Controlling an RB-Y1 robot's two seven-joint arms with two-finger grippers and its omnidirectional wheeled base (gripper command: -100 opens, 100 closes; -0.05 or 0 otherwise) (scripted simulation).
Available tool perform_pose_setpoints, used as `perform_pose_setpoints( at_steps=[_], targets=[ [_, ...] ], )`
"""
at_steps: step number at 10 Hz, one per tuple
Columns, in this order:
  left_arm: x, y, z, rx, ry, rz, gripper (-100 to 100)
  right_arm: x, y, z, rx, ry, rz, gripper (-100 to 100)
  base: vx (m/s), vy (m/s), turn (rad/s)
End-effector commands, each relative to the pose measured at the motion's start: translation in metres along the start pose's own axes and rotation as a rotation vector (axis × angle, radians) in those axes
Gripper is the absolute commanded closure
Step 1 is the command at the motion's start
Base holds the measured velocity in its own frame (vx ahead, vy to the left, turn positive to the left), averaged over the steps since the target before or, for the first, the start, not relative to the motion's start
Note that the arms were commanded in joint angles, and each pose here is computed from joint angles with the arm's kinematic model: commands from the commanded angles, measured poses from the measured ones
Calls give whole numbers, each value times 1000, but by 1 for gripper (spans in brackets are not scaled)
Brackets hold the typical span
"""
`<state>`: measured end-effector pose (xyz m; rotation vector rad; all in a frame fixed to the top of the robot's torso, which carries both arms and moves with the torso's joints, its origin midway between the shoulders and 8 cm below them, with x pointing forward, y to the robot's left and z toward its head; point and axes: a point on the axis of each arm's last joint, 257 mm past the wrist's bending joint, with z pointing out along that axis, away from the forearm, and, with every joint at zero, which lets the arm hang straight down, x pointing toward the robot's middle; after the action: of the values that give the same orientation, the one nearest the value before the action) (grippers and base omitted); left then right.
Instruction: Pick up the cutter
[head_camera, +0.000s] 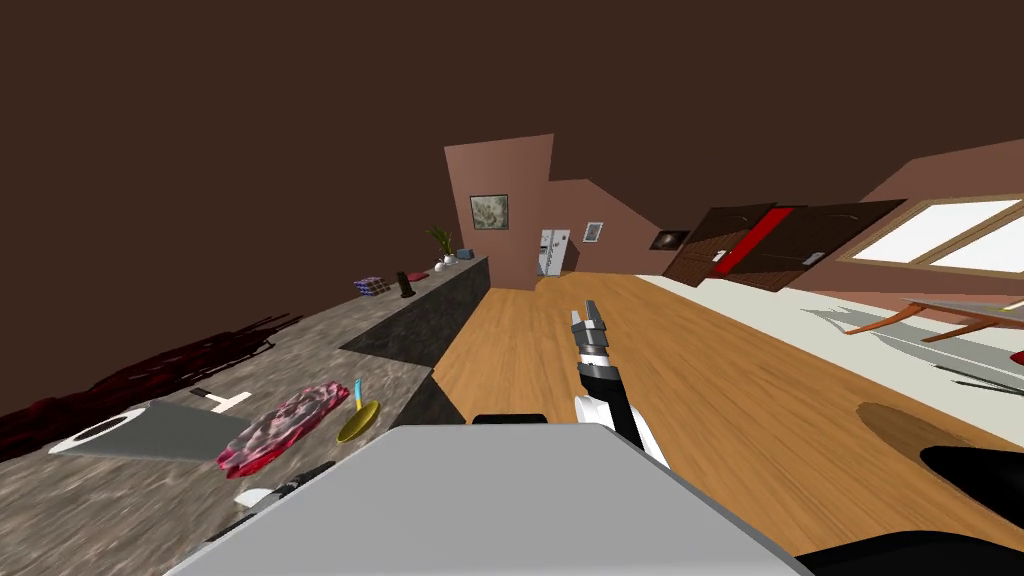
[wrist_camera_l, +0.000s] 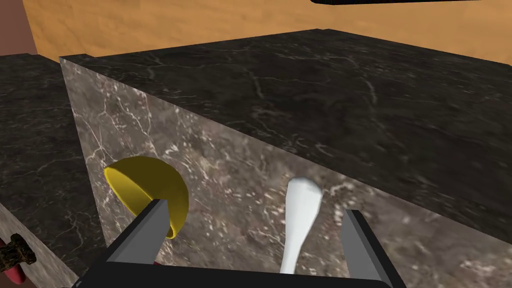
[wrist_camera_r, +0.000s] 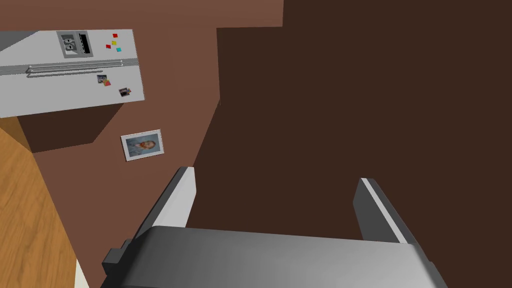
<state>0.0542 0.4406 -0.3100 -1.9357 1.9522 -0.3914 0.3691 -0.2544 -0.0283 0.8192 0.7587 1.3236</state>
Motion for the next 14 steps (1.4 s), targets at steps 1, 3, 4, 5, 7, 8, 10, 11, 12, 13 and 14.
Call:
perform_pose_setpoints(
  at_steps=[1,3,4,5,7,8,10,11,12,13,14],
  targets=[
    [-2,9,-1,-41,6,1,-100,0,0,0,0,0,0,0,37,58,-75],
    [-4,40,-6,-167,16,-17,-100,0,0,0,0,0,0,0,46,98,-182],
    [-3,40,-5,-173,23,-4,-100,0,0,0,0,0,0,0,34,93,-55],
    [-4,53,-8,-229,28,-8,-100,0,0,0,0,0,0,0,38,67,-90],
    [-3,65,-11,-283,38,-2,-100,0,0,0,0,0,0,0,31,77,-110],
    [-3,75,-13,-329,45,0,-100,0,0,0,0,0,0,0,16,53,-78],
    [-2,89,-18,-399,56,6,-100,0,0,0,0,0,0,0,22,73,-128],
    [-2,94,-20,-423,60,8,-100,0,0,0,0,0,0,0,22,60,-66],
    [-1,99,-22,-446,64,11,-100,0,0,0,0,0,0,0,16,47,-60],
    [-1,95,-22,-428,63,10,-100,0,0,0,0,0,0,0,6,21,-15],
    [-1,96,-22,-433,62,10,0,0,0,0,0,0,0,0,0,0,0]
  ],
)
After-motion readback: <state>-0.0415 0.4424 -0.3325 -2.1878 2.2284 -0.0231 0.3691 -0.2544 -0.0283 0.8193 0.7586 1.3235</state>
